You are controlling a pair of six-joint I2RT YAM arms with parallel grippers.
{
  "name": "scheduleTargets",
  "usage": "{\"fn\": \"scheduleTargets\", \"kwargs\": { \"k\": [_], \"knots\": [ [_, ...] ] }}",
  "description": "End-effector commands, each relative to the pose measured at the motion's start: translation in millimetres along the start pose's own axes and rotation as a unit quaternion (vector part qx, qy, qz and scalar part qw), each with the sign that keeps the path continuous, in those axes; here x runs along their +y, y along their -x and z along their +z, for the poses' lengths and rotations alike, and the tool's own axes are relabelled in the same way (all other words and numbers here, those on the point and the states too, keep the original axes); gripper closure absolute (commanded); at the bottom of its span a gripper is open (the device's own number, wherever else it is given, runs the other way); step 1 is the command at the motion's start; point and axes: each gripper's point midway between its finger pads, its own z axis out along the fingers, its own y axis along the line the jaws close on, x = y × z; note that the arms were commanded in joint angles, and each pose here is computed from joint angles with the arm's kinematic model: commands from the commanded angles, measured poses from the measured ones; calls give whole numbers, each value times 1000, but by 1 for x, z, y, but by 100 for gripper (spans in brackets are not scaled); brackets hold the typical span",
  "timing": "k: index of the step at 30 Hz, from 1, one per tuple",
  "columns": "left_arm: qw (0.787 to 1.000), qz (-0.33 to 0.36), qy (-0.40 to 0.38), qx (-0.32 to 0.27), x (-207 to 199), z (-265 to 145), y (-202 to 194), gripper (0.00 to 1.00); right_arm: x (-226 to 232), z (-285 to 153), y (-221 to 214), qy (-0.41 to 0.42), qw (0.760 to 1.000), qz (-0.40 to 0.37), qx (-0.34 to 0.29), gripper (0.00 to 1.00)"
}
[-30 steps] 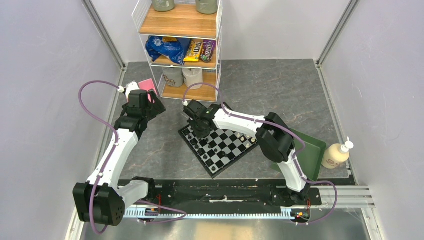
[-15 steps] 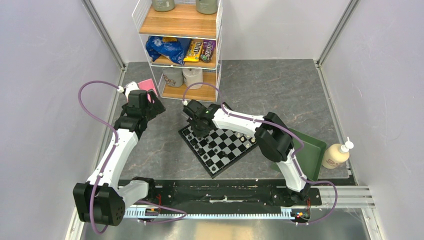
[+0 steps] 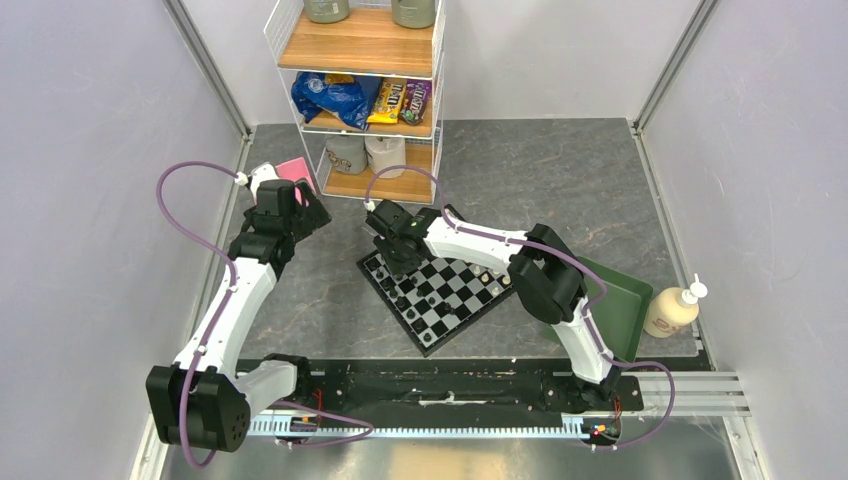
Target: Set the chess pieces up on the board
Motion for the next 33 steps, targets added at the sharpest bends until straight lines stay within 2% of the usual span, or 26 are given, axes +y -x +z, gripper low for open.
{"fn": "scheduleTargets", "kwargs": {
  "k": [1, 6, 12, 23, 33],
  "knots": [
    [1000, 1, -9, -20, -3, -2, 10, 0, 14, -26, 26, 27, 999, 4, -43, 63],
    [1000, 1, -8, -19, -2, -2, 10, 0, 1, -41, 33, 3, 998, 3, -62, 57],
    [1000, -1, -10, -19, -3, -2, 10, 0, -15, -50, 26, -13, 998, 12, -63, 55],
    [1000, -2, -15, -20, -5, -3, 12, 0, -21, -29, -5, -12, 1000, 19, -12, 61],
    [1000, -1, -16, -21, -7, -2, 14, 0, -21, -20, -9, -14, 1000, 19, -2, 68]
  ]
}}
